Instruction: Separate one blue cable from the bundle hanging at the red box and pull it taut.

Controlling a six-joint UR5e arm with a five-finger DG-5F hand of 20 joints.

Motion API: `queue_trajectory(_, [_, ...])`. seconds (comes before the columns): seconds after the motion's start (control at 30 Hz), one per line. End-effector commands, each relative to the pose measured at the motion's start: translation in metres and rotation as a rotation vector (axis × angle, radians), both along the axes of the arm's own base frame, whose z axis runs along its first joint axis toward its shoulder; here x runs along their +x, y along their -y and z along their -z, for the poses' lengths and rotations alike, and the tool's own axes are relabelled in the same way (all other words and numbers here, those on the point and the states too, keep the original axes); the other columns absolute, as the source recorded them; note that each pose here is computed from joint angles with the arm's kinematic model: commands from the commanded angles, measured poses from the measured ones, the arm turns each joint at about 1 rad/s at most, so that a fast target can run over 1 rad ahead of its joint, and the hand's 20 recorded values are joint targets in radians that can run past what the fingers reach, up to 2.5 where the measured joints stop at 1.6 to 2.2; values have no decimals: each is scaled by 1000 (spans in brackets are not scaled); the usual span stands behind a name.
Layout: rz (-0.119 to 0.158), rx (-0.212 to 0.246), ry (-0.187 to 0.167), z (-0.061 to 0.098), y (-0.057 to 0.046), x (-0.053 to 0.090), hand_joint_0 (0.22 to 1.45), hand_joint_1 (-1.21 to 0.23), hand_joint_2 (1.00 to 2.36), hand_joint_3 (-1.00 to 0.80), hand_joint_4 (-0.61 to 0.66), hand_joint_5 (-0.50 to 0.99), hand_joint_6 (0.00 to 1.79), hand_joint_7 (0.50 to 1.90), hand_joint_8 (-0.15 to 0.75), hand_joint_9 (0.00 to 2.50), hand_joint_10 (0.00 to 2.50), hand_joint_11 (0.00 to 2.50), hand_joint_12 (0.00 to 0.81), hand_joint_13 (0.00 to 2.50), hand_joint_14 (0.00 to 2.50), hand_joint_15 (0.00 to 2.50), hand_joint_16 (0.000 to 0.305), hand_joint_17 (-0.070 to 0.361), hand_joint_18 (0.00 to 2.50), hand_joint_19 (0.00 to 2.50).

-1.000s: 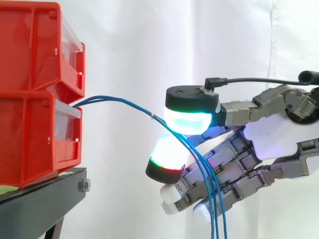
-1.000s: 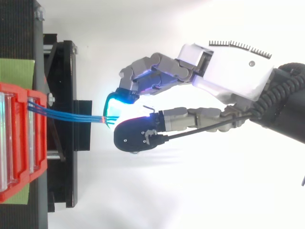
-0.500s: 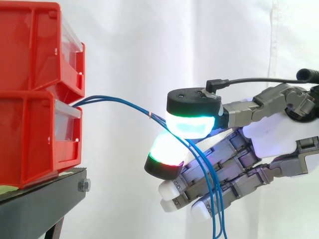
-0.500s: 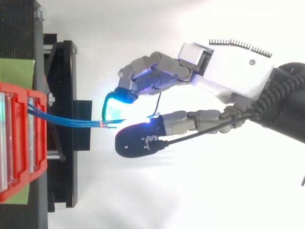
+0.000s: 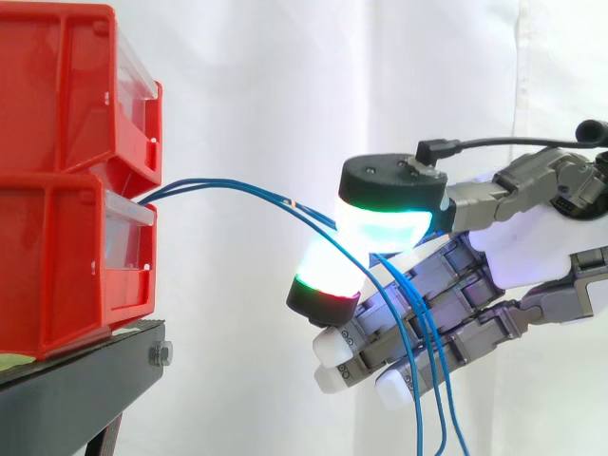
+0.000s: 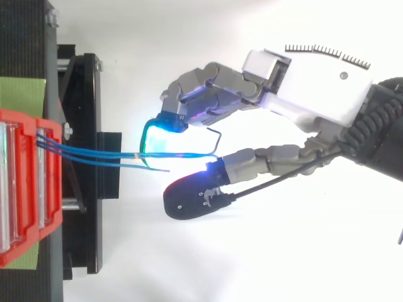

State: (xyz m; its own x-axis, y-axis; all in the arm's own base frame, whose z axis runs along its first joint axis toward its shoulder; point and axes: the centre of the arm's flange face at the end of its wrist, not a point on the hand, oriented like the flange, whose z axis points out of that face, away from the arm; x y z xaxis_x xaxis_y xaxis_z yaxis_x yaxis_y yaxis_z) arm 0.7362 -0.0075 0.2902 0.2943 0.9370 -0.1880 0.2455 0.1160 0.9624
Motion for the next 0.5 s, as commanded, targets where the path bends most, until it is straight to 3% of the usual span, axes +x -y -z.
queue_trajectory(0.0, [2,10,3,-1,0,0,547,-803,1000,-500,172,-240,870,913,280,648,15,489,235,437,4,103,34,77,570,367])
queue_trajectory(0.2, [4,12,4,-1,1,0,603,-577,1000,-500,156,-235,862,916,280,655,15,468,223,431,4,104,32,73,556,390])
queue_trajectory(0.47, [6,11,0,-6,2,1,662,-577,1007,-431,149,-236,879,951,284,646,15,482,216,380,3,78,31,70,526,388])
